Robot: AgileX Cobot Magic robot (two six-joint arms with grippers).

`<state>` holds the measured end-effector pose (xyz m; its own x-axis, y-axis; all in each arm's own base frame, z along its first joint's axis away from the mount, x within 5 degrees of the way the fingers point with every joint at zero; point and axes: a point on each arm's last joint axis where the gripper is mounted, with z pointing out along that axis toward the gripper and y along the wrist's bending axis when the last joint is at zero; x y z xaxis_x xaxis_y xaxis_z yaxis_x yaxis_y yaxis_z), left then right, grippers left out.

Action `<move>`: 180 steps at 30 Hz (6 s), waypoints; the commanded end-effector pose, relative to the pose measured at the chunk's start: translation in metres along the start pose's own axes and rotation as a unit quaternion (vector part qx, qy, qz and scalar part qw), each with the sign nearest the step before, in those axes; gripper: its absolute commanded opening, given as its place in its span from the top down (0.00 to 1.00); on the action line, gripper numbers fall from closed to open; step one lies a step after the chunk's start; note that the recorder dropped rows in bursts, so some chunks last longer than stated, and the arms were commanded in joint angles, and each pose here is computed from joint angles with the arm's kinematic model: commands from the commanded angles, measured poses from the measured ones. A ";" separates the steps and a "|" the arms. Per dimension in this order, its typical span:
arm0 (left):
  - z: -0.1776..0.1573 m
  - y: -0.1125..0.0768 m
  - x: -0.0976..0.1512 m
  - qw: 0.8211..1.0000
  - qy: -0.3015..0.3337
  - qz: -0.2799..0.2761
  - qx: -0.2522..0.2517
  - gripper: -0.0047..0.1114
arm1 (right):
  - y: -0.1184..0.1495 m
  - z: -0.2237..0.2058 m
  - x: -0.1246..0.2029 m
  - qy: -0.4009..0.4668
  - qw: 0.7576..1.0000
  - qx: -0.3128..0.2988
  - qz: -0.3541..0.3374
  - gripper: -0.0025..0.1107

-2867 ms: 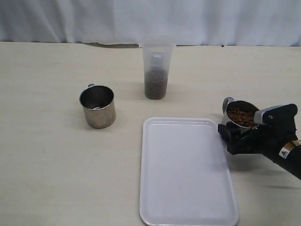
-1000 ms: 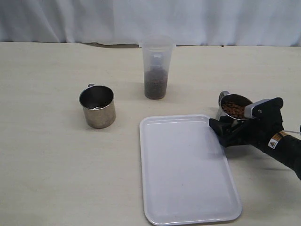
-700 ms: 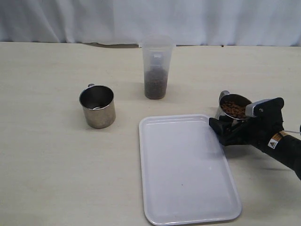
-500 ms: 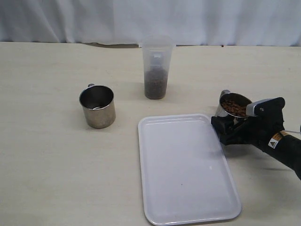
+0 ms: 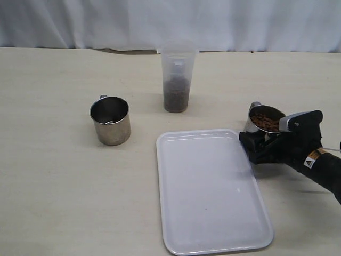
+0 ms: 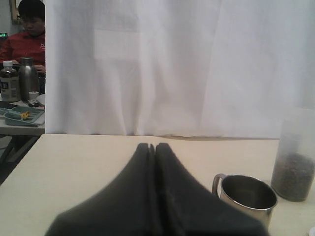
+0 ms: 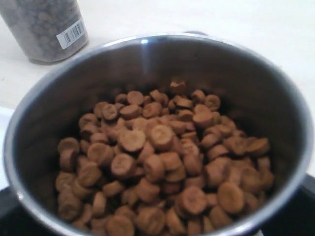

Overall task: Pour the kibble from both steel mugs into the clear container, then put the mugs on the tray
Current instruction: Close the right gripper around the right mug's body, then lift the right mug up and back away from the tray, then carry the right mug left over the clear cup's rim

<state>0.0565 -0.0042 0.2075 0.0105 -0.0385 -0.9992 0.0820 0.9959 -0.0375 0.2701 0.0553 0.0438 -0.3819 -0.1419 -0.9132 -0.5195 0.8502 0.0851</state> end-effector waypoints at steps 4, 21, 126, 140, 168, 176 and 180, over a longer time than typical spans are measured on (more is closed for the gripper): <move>0.000 0.000 0.000 1.000 -0.007 -0.004 0.000 0.96 | -0.005 -0.006 -0.027 -0.048 0.998 0.029 0.035 0.93; 0.000 0.000 0.000 1.000 -0.007 -0.004 0.000 0.96 | -0.017 -0.031 -0.125 0.021 0.995 0.081 -0.051 0.93; 0.000 0.000 0.000 1.000 -0.007 -0.004 0.000 0.96 | 0.064 0.059 -0.288 0.175 0.917 0.042 -0.356 0.93; 0.000 0.000 0.000 1.000 -0.007 -0.004 0.000 0.96 | 0.091 0.069 -0.286 0.164 0.890 0.044 -0.422 0.93; 0.000 0.000 0.000 1.000 -0.007 -0.004 0.000 0.96 | 0.098 0.094 -0.290 0.162 0.859 0.097 -0.476 0.93; 0.000 0.000 0.000 1.000 -0.007 -0.004 0.000 0.96 | 0.095 0.099 -0.283 0.180 0.844 0.103 -0.494 0.93; 0.000 0.000 0.000 1.000 -0.007 -0.004 0.000 0.96 | 0.096 0.100 -0.283 0.182 0.831 0.098 -0.516 0.93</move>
<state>0.0565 -0.0042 0.2075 0.0105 -0.0385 -0.9992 0.0820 0.9959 -0.0375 0.4048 0.2248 0.2627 -0.0811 -0.9512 -0.2977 -0.6112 0.2834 -0.7390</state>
